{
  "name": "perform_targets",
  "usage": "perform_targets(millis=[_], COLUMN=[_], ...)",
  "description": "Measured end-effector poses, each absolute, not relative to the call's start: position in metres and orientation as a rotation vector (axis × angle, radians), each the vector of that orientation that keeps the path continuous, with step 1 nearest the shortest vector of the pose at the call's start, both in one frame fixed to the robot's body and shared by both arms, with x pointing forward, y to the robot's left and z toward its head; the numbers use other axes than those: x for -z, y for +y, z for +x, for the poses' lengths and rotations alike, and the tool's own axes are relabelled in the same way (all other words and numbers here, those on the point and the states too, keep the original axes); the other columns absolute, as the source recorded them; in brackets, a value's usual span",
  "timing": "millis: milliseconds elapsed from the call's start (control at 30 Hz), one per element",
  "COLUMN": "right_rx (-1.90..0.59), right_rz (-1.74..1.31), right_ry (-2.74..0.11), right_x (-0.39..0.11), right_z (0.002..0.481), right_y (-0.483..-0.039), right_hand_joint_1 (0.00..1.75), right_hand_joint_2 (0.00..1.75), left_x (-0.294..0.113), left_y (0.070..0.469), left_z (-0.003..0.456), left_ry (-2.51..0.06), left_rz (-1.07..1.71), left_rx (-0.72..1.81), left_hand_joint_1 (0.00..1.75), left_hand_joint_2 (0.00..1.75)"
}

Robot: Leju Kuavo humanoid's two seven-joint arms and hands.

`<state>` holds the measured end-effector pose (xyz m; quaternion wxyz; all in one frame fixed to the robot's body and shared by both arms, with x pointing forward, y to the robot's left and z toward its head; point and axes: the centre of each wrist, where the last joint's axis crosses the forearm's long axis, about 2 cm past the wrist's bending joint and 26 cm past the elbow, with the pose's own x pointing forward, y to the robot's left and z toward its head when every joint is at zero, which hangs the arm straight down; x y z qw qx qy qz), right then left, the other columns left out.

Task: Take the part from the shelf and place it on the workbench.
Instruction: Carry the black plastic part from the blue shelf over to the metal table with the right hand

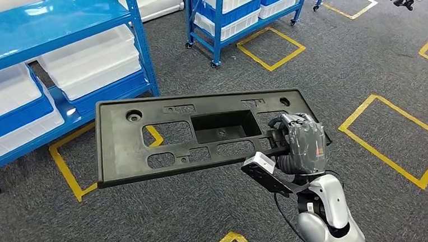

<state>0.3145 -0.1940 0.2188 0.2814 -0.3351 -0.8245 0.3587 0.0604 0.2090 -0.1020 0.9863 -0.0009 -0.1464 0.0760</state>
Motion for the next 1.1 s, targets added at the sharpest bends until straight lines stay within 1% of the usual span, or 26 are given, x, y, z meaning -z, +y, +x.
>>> perform_targets(millis=[500, 900, 1100], right_rx=[-0.950, -0.972, -0.989], right_rz=[-0.873, -0.816, -0.843], right_ry=[-2.208, -2.171, -2.158], right_x=[-0.221, -0.205, -0.202], right_z=[0.313, 0.305, 0.302], right_y=[-0.192, -0.192, -0.189], right_hand_joint_1=[1.75, 1.75, 1.75], right_hand_joint_2=[1.75, 1.75, 1.75], left_x=[0.101, 0.104, 0.105], left_y=[0.207, 0.211, 0.211], left_z=[0.063, 0.046, 0.040], left_ry=[-0.301, -0.249, -0.243], left_rz=[-0.007, 0.004, 0.010], left_rx=[-0.160, -0.167, -0.183], left_hand_joint_1=[0.00, 0.00, 0.00], left_hand_joint_2=[1.75, 1.75, 1.75])
